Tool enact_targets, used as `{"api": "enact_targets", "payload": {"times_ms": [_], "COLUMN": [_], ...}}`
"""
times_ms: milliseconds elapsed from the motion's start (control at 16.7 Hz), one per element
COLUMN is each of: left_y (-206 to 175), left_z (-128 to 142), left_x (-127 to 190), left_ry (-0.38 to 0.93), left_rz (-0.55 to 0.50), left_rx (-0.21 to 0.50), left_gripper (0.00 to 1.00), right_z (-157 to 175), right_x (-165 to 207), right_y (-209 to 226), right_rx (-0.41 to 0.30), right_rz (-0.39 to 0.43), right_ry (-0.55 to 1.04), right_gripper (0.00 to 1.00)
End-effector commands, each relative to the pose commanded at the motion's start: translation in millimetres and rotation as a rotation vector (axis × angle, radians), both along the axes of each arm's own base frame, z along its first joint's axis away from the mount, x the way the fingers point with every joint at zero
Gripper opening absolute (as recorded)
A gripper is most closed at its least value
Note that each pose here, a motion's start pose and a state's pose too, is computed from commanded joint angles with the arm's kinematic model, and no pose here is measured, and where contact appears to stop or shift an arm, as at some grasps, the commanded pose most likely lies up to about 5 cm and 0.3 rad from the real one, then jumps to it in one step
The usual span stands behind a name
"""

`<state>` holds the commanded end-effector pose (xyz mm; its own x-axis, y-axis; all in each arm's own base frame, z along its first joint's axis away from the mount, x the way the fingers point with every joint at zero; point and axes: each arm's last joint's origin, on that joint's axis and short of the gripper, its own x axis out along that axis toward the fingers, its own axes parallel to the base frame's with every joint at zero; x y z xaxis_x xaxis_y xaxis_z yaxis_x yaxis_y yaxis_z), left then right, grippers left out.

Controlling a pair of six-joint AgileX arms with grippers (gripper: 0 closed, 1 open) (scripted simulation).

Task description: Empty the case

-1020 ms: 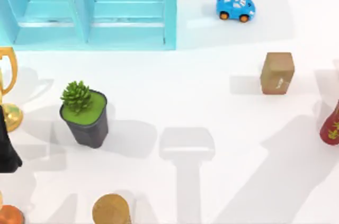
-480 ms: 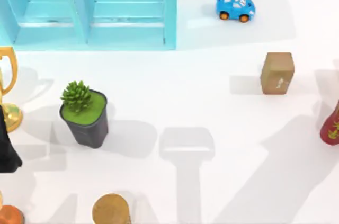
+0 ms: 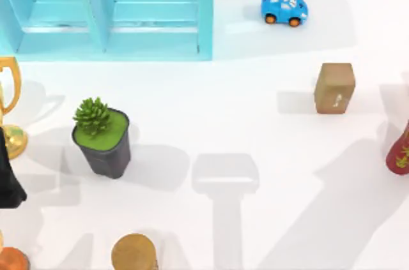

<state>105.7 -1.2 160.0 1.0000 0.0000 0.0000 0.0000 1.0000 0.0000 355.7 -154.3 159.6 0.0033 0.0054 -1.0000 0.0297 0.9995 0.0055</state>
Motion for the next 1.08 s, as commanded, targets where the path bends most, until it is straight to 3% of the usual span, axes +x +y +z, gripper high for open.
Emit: {"api": "enact_targets", "payload": {"times_ms": [300,840,1080], "left_y": [0,0,0], "left_z": [0,0,0], "left_x": [0,0,0], "left_ry": [0.0,0.0,0.0], "left_rz": [0.0,0.0,0.0], "left_rx": [0.0,0.0,0.0], "left_gripper": [1.0,1.0,1.0], "right_z": [18,104,127], "right_x": [4,7,1], "right_y": [-3,-6,-1], "right_rx": [0.008,0.004,0.001], "right_rz": [-0.009,-0.014,-0.002], "right_ry": [0.019,0.011,0.003], "right_gripper": [0.0,0.0,0.0]}}
